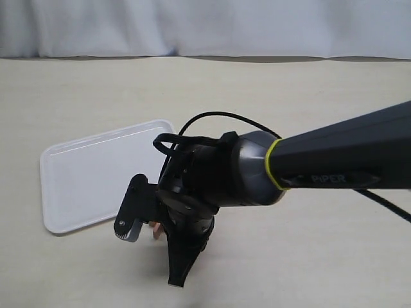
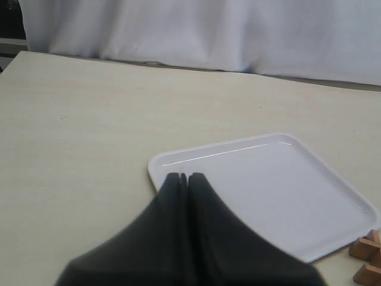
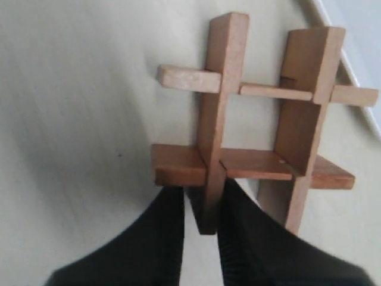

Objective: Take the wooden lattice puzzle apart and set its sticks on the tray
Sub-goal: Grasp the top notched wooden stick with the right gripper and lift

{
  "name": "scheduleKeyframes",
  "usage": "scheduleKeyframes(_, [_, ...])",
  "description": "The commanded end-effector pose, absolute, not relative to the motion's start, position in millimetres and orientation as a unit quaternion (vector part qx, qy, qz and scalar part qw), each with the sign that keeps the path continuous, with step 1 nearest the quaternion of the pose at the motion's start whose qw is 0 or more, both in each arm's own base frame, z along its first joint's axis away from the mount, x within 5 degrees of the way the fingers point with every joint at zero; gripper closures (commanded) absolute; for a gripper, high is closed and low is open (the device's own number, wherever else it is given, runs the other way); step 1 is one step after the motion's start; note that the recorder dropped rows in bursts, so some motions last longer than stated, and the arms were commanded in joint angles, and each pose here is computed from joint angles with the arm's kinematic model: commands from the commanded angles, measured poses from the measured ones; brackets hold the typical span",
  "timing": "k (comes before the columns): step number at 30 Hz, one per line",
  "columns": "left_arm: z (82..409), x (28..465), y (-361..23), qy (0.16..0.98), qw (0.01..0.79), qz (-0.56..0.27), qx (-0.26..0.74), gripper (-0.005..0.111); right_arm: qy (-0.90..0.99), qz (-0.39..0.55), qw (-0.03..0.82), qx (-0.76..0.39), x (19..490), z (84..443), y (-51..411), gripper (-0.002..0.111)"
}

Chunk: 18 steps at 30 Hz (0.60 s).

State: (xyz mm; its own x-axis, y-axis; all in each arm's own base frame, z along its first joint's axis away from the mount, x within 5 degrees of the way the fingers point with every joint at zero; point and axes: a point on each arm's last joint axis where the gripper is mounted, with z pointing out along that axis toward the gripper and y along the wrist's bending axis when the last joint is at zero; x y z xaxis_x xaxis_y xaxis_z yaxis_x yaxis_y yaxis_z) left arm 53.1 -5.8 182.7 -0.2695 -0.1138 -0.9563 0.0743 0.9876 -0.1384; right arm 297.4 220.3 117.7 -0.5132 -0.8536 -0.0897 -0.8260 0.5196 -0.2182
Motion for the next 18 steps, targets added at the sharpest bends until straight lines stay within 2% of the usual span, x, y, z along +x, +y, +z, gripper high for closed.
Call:
scheduleKeyframes(1, [182, 53, -6, 0.792, 0.605, -0.077, -0.013, 0.107, 0.864, -0.079, 0.099, -0.487, 300, 119, 219, 0.104])
scheduleKeyframes(9, [182, 53, -6, 0.792, 0.605, -0.077, -0.013, 0.107, 0.861, -0.086, 0.096, -0.492, 298, 129, 216, 0.104])
scheduleKeyframes(18, [182, 53, -6, 0.792, 0.605, -0.077, -0.013, 0.107, 0.858, -0.088, 0.124, -0.491, 293, 169, 210, 0.104])
